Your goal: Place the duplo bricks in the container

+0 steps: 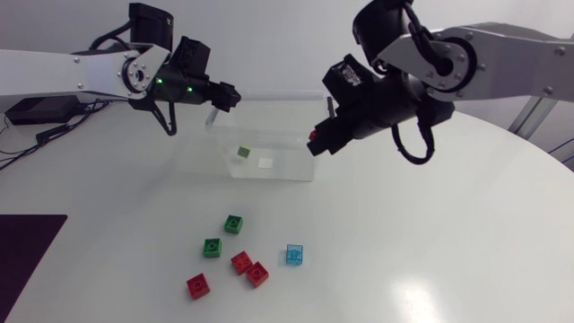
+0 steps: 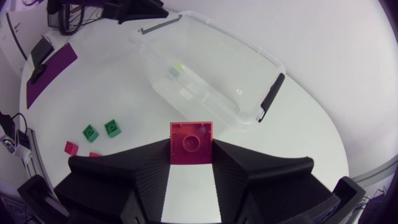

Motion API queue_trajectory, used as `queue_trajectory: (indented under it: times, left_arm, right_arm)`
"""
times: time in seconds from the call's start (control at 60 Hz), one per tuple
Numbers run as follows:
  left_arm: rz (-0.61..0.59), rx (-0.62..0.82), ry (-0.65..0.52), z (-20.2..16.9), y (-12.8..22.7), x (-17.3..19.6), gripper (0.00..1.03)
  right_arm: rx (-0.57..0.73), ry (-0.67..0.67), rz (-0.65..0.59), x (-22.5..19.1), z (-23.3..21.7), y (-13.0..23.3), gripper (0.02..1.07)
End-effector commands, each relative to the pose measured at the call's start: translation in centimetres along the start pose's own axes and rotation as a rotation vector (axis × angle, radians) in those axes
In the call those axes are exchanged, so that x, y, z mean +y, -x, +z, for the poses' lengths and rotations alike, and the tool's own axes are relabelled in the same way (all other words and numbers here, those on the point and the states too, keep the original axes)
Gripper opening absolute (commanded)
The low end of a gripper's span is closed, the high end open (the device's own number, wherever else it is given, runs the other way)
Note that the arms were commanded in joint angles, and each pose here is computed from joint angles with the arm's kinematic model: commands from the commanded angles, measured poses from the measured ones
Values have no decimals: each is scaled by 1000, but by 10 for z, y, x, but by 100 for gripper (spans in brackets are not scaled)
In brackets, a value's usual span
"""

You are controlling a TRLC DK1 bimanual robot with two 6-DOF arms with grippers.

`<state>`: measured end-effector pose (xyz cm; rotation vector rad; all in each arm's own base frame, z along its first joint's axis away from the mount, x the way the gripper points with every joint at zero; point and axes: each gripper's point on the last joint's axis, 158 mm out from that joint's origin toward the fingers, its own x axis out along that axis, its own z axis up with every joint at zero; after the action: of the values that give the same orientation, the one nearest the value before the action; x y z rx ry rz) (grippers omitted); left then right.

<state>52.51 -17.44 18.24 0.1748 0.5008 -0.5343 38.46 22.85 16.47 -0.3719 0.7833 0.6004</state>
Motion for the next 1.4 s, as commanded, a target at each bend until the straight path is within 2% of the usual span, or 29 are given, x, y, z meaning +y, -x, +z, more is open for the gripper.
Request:
queue_trajectory:
  times: [0.0, 0.117, 0.217, 0.55, 0.683, 0.733, 0.833, 0.867, 0.917, 1.133, 1.383]
  left_arm:
    - [8, -56, -9, 25, 42, -10, 80]
    - [-1, -50, -25, 25, 81, -25, 80]
    - [-20, -2, -53, 9, 107, -39, 80]
    - [-145, 192, -146, -115, 156, -91, 80]
    - [-188, 250, -175, -156, 163, -103, 80]
    - [-205, 274, -184, -168, 165, -107, 80]
    - [-252, 330, -212, -194, 168, -117, 80]
    - [-271, 353, -223, -204, 168, -121, 80]
    - [-304, 388, -253, -221, 169, -128, 80]
    - [-414, 497, -319, -269, 179, -144, 80]
    - [-500, 606, -346, -303, 180, -160, 79]
  right_arm:
    - [5, -26, -12, -10, 12, -11, 22]
    - [-16, -34, -21, -19, 30, -19, 22]
    - [-33, -43, -29, -29, 44, -25, 23]
    - [-34, -69, -43, -51, 64, -64, 26]
    - [-20, -74, -55, -59, 64, -85, 39]
    - [-15, -75, -61, -62, 65, -94, 49]
    - [-2, -81, -73, -71, 64, -103, 77]
    - [-4, -80, -75, -72, 65, -100, 89]
    - [0, -79, -72, -70, 64, -92, 96]
    - [-17, -43, -68, -56, 50, -35, 97]
    - [44, 66, 28, 7, -15, 5, 97]
